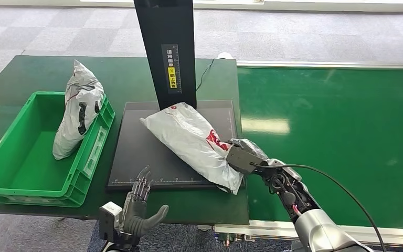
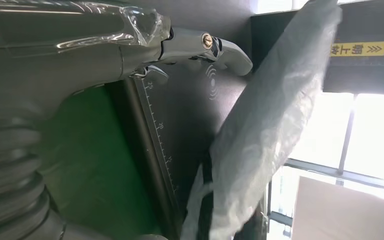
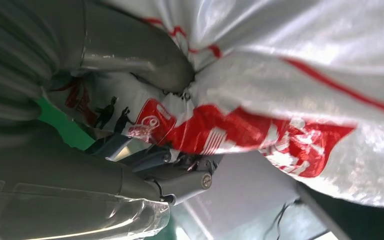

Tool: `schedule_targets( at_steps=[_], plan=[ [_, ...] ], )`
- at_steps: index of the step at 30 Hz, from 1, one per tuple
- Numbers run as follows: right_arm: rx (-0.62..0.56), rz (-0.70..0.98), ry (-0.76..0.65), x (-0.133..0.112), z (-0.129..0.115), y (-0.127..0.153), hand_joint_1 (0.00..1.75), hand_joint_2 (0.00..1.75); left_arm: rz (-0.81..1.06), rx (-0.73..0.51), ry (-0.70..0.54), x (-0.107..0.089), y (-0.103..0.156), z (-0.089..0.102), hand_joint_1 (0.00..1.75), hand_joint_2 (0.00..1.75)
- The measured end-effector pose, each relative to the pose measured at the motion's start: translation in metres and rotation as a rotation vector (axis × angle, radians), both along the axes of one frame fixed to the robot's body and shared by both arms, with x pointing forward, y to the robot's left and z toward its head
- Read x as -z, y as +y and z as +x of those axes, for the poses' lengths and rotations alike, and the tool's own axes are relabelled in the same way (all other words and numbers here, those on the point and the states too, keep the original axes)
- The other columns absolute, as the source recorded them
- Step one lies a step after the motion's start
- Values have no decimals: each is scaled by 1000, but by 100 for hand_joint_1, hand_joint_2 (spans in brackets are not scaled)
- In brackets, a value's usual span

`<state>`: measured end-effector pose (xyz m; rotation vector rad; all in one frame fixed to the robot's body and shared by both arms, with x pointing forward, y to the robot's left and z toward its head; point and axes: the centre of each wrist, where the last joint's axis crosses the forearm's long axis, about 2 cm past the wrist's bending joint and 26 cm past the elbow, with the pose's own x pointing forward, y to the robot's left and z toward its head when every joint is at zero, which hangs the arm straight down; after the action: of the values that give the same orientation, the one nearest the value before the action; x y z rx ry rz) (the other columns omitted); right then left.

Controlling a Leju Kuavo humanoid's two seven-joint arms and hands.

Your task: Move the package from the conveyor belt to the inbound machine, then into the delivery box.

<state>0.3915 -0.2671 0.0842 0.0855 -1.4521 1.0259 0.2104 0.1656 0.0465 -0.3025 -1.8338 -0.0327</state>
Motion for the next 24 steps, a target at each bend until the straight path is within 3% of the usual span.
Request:
schedule_targets(
  at_steps=[5,11,18,24],
  plan=[
    [157,69,-136,-4,4,3,0,175,1,-8,9,0,1,-5,0,175],
    [266,317,-269,-8,1,11,0,175,6,-31,12,0,2,-8,0,175],
    [319,646,-333,-2,-36,16,0,175,6,-55,15,3,4,-11,0,175],
    [322,750,-377,-4,-63,19,0,175,9,-65,15,4,6,-13,0,175]
  ],
)
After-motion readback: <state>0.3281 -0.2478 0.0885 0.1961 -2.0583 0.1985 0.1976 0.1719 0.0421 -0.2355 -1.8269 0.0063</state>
